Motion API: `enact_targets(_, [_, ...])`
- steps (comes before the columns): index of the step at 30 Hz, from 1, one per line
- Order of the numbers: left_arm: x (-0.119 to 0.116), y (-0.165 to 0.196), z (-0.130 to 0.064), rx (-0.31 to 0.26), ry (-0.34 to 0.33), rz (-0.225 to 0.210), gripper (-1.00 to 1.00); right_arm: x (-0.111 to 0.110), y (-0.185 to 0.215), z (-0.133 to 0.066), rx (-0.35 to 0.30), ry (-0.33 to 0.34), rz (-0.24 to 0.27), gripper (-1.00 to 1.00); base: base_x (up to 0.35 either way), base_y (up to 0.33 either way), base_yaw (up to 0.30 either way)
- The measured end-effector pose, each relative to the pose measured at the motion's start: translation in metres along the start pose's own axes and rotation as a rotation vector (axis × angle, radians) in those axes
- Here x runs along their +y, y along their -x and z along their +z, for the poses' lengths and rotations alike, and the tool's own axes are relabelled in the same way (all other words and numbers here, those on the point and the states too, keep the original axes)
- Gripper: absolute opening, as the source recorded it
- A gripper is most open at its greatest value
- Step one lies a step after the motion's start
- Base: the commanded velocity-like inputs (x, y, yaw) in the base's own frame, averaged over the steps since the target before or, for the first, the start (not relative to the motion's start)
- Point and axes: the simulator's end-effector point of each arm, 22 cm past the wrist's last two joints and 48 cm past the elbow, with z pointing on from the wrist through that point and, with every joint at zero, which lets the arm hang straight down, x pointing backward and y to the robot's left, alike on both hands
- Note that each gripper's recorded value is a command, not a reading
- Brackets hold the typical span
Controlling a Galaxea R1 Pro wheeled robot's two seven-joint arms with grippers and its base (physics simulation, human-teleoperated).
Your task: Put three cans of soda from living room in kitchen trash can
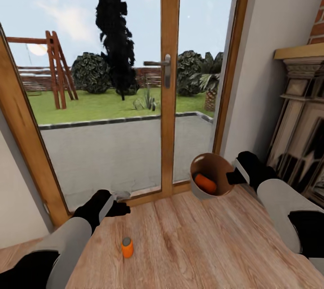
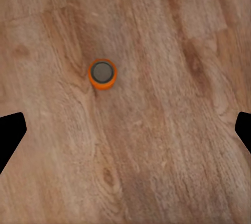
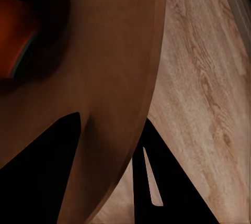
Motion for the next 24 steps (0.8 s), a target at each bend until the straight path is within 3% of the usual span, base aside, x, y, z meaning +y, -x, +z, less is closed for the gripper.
enact_targets(24, [0.002,-0.033,0.041,-0.002,-0.003,0.001,1.00,0.003,-0.034,0.040,0.004,-0.011,-0.003,-1.00,0.000,0.000,0.000])
